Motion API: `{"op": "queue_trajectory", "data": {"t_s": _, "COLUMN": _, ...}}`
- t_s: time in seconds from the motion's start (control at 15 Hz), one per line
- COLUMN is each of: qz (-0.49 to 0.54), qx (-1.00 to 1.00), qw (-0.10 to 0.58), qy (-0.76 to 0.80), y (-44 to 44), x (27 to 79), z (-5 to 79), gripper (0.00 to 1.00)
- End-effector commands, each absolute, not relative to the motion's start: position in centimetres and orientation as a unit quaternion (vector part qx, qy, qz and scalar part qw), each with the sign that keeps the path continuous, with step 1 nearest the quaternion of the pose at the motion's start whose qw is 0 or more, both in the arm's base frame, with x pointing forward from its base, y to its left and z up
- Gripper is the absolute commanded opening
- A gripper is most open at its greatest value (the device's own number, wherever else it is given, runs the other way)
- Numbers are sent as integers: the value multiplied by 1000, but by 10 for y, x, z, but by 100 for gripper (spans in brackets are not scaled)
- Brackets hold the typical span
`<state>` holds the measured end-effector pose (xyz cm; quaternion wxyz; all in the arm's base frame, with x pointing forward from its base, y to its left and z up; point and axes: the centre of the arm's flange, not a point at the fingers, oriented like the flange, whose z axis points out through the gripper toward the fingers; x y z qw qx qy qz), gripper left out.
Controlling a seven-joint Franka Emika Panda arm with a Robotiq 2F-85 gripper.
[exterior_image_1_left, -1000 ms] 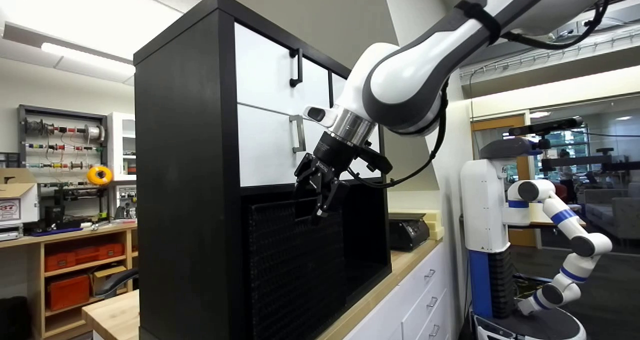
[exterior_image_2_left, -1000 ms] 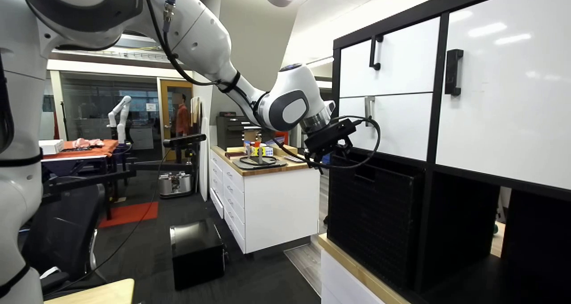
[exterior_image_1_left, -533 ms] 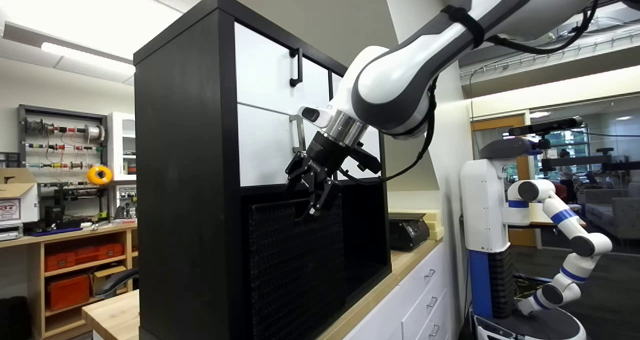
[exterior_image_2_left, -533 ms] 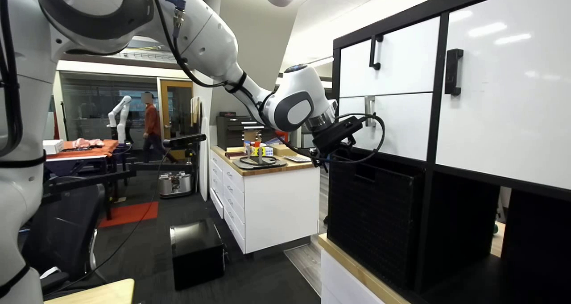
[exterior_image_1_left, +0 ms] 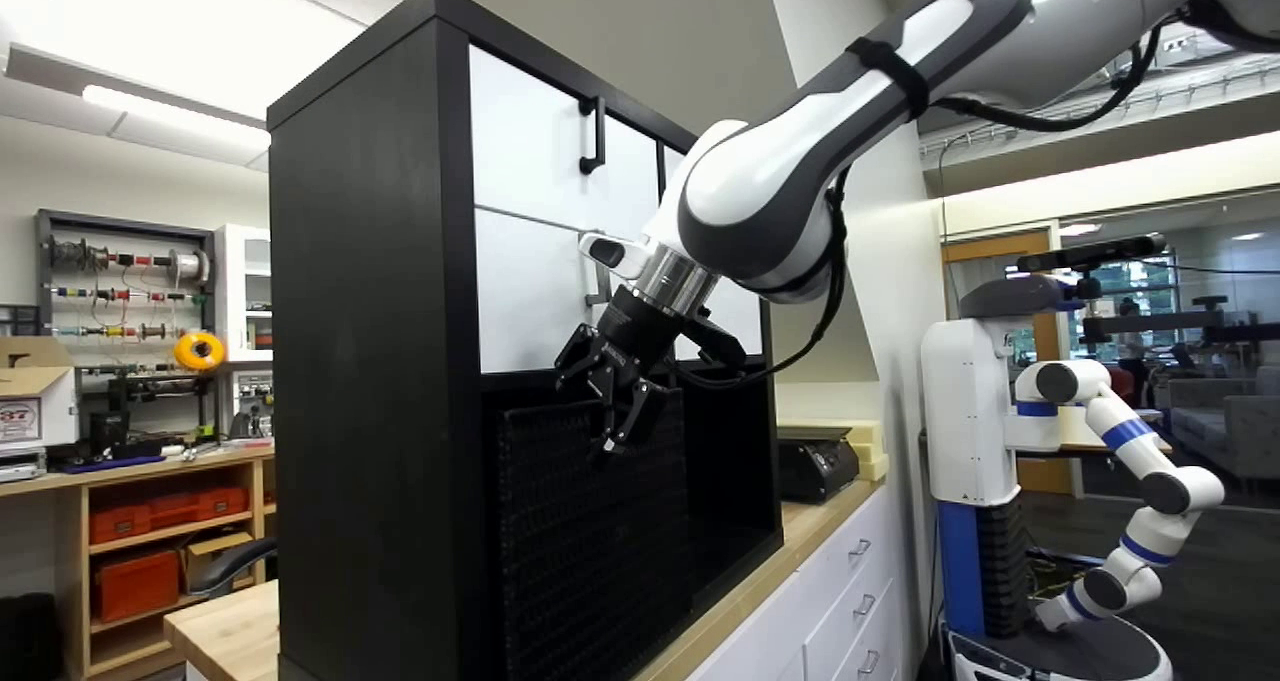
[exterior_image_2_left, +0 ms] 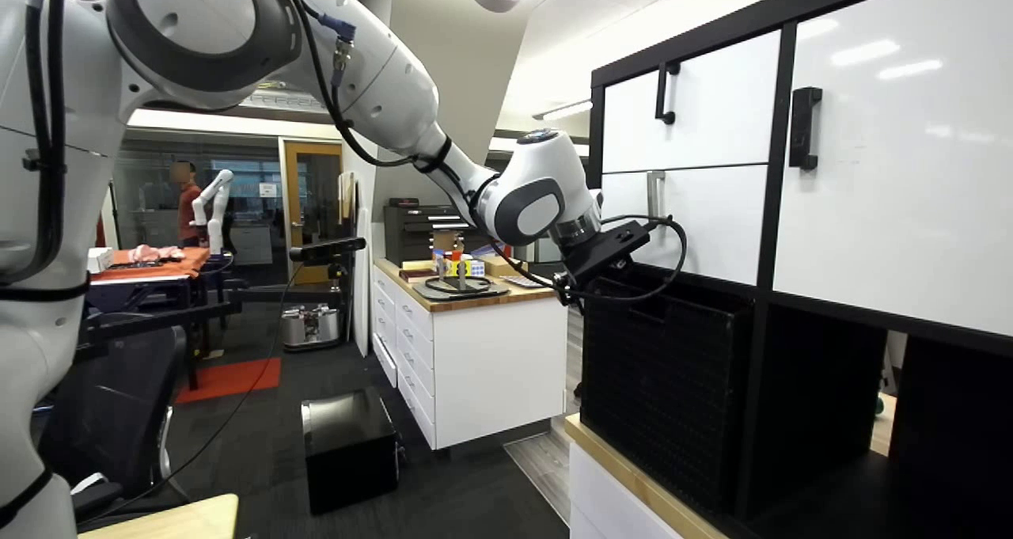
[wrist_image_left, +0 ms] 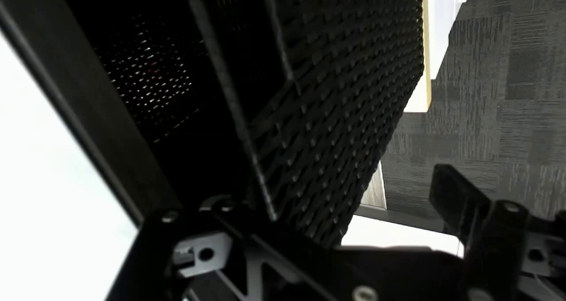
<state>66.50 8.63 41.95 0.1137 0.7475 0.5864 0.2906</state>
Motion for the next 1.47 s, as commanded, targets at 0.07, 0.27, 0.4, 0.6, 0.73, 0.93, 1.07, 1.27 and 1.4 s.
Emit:
{"op": "queue_trajectory", "data": {"t_s": 0.07, "qz": 301, "qx": 733, "qw": 95, "qy": 603, "y": 87, "x": 684, "z": 404, "gripper": 77}}
{"op": "queue_trajectory", "data": {"t_s": 0.27, "qz": 304, "qx": 720, "qw": 95, "qy": 616, "y": 89, "x": 680, "z": 416, "gripper": 61}}
{"op": "queue_trajectory", "data": {"t_s": 0.4, "qz": 305, "qx": 713, "qw": 103, "qy": 623, "y": 87, "x": 675, "z": 425, "gripper": 47}}
{"op": "queue_trajectory", "data": {"t_s": 0.6, "qz": 304, "qx": 711, "qw": 112, "qy": 625, "y": 83, "x": 664, "z": 433, "gripper": 28}}
{"op": "queue_trajectory", "data": {"t_s": 0.73, "qz": 303, "qx": 712, "qw": 116, "qy": 623, "y": 79, "x": 657, "z": 439, "gripper": 15}}
{"op": "queue_trajectory", "data": {"t_s": 0.93, "qz": 300, "qx": 715, "qw": 109, "qy": 622, "y": 79, "x": 640, "z": 444, "gripper": 1}}
{"op": "queue_trajectory", "data": {"t_s": 1.07, "qz": 297, "qx": 717, "qw": 96, "qy": 623, "y": 81, "x": 622, "z": 445, "gripper": 0}}
{"op": "queue_trajectory", "data": {"t_s": 1.27, "qz": 290, "qx": 724, "qw": 84, "qy": 620, "y": 84, "x": 594, "z": 447, "gripper": 2}}
{"op": "queue_trajectory", "data": {"t_s": 1.4, "qz": 284, "qx": 729, "qw": 79, "qy": 617, "y": 83, "x": 578, "z": 447, "gripper": 2}}
